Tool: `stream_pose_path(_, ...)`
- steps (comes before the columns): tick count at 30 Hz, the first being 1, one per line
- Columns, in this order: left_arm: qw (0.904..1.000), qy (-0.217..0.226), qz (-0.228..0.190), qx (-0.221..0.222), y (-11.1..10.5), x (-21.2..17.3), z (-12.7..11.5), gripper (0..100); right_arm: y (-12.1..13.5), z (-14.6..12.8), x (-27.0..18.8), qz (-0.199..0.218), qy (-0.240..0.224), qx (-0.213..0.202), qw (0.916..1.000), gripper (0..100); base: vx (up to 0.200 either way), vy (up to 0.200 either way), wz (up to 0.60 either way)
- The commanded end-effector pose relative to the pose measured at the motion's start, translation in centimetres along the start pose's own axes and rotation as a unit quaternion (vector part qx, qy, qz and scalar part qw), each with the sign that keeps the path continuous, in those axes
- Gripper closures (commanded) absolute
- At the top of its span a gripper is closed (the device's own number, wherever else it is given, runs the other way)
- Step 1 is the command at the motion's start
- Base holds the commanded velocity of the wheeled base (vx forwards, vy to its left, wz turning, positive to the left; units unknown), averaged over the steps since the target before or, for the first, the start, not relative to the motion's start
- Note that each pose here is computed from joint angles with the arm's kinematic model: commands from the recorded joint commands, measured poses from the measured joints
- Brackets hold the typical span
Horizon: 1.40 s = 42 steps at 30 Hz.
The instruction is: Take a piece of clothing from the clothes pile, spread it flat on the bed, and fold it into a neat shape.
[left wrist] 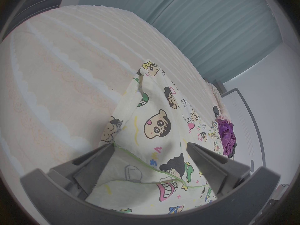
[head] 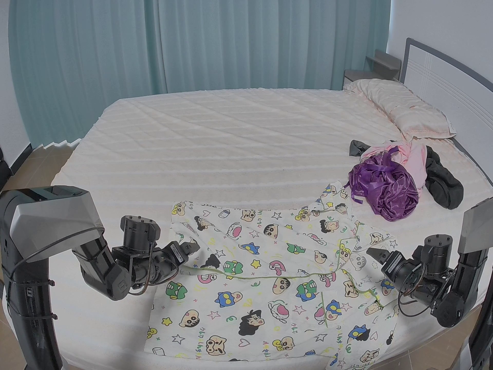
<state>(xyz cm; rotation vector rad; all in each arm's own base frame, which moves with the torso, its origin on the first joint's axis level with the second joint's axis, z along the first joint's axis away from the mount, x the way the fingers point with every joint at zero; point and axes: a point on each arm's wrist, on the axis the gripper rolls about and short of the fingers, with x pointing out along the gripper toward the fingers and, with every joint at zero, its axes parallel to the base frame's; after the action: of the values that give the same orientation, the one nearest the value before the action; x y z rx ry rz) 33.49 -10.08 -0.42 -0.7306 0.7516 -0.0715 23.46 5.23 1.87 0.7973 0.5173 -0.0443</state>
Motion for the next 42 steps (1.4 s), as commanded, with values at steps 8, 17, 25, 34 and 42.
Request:
stream_pose_path(8,0.9988,-0.021,0.044,0.0,0.8,-0.6,-0.6,100,-0.2,-0.1,0.1,-0.004,0.003,0.0,1.0,0,0.0,0.0,0.0)
stream_pose_path(17,0.9984,-0.035,0.045,0.002,0.3,-1.7,-0.4,100,-0.2,-0.1,0.0,-0.004,0.003,0.0,1.0,0,0.0,0.0,0.0)
stream_pose_path(25,0.9957,-0.052,0.072,0.026,-0.2,-2.4,-1.6,100,-0.2,-0.1,0.0,-0.004,0.003,0.0,1.0,0,0.0,0.0,0.0)
stream_pose_path(34,0.9897,-0.062,0.116,0.057,0.0,-2.5,-2.5,100,-0.2,-0.1,0.0,-0.005,0.003,0.0,1.0,0,0.0,0.0,0.0)
stream_pose_path(42,0.9854,-0.05,0.145,0.074,0.1,-2.6,-3.4,100,-0.2,-0.1,-0.1,-0.006,0.003,0.0,1.0,0,0.0,0.0,0.0)
